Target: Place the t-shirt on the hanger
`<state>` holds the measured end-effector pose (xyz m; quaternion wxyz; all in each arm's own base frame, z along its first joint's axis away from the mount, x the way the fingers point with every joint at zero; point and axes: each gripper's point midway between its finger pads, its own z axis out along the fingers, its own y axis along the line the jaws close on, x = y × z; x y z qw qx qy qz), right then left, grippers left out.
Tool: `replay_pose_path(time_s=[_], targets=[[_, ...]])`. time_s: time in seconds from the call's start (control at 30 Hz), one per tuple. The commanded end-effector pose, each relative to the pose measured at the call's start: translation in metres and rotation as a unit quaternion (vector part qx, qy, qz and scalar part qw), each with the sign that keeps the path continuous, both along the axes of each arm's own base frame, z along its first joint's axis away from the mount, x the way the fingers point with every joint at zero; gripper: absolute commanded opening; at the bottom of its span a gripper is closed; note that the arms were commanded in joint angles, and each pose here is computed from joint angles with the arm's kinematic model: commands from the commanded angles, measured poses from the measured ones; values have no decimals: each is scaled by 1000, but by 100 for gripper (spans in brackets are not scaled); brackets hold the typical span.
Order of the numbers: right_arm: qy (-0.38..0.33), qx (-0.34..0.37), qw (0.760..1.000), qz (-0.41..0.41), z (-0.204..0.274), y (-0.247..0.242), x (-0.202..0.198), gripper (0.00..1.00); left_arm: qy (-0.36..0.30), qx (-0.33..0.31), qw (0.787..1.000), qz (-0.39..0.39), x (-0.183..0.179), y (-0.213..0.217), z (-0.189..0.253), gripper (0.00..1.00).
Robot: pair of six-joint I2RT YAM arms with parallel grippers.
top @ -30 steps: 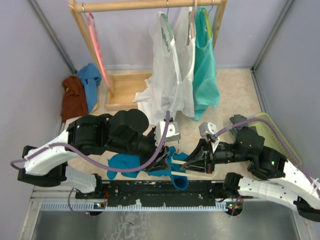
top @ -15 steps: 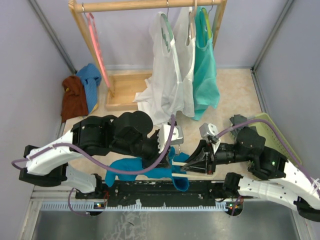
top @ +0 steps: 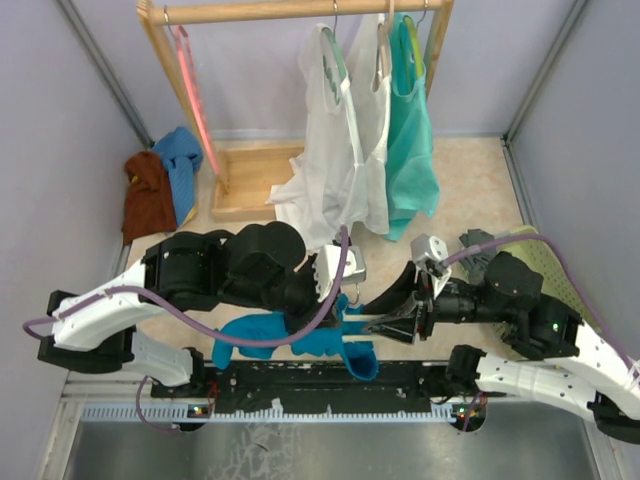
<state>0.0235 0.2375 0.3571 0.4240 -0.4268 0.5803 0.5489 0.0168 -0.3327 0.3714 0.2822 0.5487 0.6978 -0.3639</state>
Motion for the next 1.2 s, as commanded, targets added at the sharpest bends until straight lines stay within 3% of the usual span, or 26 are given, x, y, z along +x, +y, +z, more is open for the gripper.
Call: replay_pose_path(time_s=[0.0,0.23,0.6,0.93,1.17], targets=[[-20,44,996,-69,41,-8,20,38,-31,-26,998,37,15,10,16,0],[21,-7,968,-249,35,-40,72,65,-63,-29,991,112,42,27,19,0],[118,-71,906,-400,-7,-81,100,67,-147,-66,961,227,92,32,66,0],[194,-56,901,-383,-41,-55,96,67,-214,-134,929,273,119,24,127,0],[222,-42,886,-406,-52,-52,103,67,-229,-144,922,276,124,19,135,0]])
